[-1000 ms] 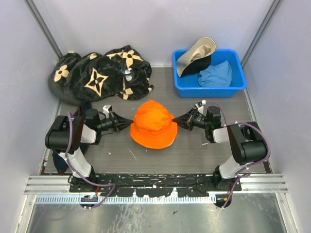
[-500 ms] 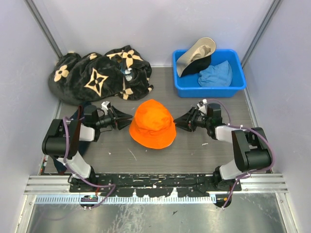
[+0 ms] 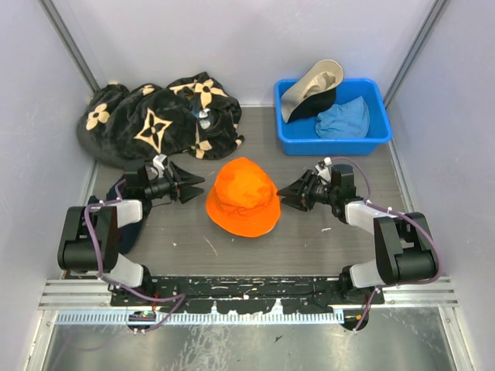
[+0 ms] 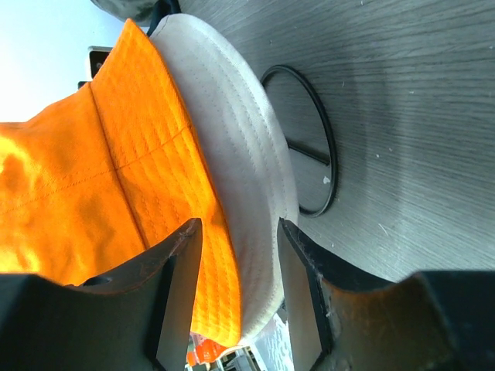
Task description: Stack the hats
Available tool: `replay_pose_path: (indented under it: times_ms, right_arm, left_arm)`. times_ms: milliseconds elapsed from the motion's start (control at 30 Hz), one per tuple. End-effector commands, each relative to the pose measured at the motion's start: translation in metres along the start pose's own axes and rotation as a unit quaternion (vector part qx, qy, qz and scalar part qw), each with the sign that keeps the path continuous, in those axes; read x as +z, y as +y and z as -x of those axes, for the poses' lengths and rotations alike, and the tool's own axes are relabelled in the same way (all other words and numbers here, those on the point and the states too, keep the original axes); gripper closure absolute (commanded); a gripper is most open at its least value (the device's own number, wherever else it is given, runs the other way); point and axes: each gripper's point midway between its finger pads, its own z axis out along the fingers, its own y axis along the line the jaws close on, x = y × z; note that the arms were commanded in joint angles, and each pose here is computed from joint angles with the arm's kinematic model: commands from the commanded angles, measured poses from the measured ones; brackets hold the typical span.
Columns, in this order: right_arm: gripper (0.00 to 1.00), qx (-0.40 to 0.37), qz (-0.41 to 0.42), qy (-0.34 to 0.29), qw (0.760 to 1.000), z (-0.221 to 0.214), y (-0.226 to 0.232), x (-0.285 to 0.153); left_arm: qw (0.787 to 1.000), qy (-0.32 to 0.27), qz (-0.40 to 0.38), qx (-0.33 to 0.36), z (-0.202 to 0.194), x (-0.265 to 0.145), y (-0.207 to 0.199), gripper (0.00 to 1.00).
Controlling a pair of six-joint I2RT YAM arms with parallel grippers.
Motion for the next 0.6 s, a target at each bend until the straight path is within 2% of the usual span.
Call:
replay_pose_path:
  times_ms: [0, 333, 567]
  right_arm:
    - [0.50, -0.017, 0.018, -0.011, 1.000, 0.000, 0.011, -0.009]
    - [0.49, 0.027, 0.029, -0.004, 0.999, -0.019, 0.009, -0.021]
    - [0.48, 0.068, 0.074, -0.013, 0.995, -0.030, 0.018, -0.029]
  left_arm:
    - [0.999, 0.013, 0.025, 0.018, -0.015, -0.012, 0.007, 0.39]
    - [0.999, 0.014, 0.032, 0.010, -0.050, -0.034, 0.001, 0.36]
    - [0.999, 0.013, 0.050, -0.001, -0.060, -0.039, 0.012, 0.33]
